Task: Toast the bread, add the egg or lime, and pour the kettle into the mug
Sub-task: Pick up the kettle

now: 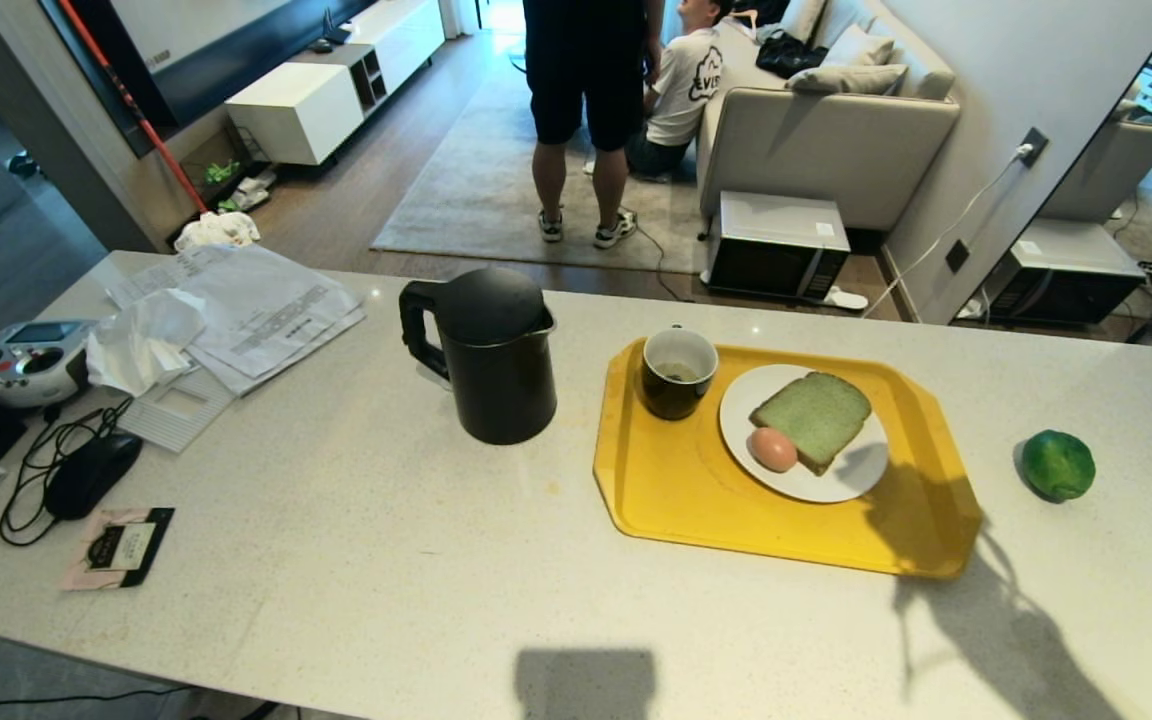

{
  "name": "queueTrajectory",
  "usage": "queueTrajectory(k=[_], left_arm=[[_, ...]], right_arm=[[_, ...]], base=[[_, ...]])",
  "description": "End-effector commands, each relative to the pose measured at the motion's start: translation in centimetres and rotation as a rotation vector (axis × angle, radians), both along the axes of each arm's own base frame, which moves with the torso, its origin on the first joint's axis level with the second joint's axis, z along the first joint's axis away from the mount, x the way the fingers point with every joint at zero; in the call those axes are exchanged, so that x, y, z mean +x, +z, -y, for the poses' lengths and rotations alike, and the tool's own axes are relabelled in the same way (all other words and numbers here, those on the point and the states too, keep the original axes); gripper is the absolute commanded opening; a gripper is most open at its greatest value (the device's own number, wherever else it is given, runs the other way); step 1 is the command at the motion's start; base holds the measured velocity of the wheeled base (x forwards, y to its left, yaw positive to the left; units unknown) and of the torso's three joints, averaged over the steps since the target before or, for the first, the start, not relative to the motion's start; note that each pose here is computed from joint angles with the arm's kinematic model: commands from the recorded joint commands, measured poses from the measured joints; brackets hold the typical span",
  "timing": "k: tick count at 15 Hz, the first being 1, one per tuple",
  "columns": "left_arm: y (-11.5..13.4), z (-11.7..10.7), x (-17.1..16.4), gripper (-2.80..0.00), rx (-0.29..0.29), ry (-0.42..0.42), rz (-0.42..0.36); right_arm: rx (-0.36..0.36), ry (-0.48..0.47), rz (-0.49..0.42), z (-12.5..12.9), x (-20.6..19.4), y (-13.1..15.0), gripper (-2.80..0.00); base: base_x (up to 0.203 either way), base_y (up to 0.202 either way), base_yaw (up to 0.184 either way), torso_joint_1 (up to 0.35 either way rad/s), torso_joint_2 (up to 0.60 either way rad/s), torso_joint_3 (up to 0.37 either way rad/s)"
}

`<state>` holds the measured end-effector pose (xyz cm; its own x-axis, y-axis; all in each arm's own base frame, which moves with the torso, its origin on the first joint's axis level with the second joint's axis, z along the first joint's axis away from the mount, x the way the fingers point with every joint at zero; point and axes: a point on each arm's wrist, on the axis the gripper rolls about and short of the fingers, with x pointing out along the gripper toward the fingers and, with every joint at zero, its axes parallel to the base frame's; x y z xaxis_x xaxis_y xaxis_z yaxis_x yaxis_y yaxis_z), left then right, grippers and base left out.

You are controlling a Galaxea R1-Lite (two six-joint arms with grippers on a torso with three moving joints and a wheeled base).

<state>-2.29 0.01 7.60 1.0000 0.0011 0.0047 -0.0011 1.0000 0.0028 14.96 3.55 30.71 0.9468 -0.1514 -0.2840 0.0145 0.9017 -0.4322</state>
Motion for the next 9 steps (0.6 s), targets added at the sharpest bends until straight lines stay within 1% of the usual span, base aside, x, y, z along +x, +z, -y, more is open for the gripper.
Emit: queueTrajectory(k=[1,3,4,5,7,8,9], left_arm=[[0.0,0.0,0.0,-2.8,0.0,0.0,-0.001],[0.0,0.0,0.0,-2.8,0.0,0.0,-0.001],[0.0,0.0,0.0,-2.8,0.0,0.0,0.0],[0.0,0.0,0.0,-2.8,0.0,0.0,0.0],[0.0,0.0,0.0,-2.8,0.0,0.0,0.0],[0.0,0.0,0.0,-2.8,0.0,0.0,0.0],[0.0,0.0,0.0,-2.8,0.0,0.0,0.0]], right_arm=[[0.052,-0.076,0.147,2.5,-6.0,0.8,-2.8],[0.071,-0.123,0.202,3.6,-9.6,-0.5,-2.8],[0.089,-0.134,0.231,3.9,-11.4,-1.5,-2.8],[0.124,-0.125,0.262,4.2,-13.1,-2.5,-2.8],[0.237,-0.038,0.315,4.3,-16.3,-4.8,-2.8],[0.313,0.017,0.323,4.2,-17.8,-6.1,-2.8],[0.386,0.049,0.3,4.1,-18.9,-7.7,-2.8]], base=[[0.0,0.0,0.0,0.0,0.0,0.0],[0.0,0.0,0.0,0.0,0.0,0.0],[0.0,0.0,0.0,0.0,0.0,0.0],[0.0,0.0,0.0,0.0,0.0,0.0],[0.0,0.0,0.0,0.0,0.0,0.0],[0.0,0.0,0.0,0.0,0.0,0.0],[0.0,0.0,0.0,0.0,0.0,0.0]])
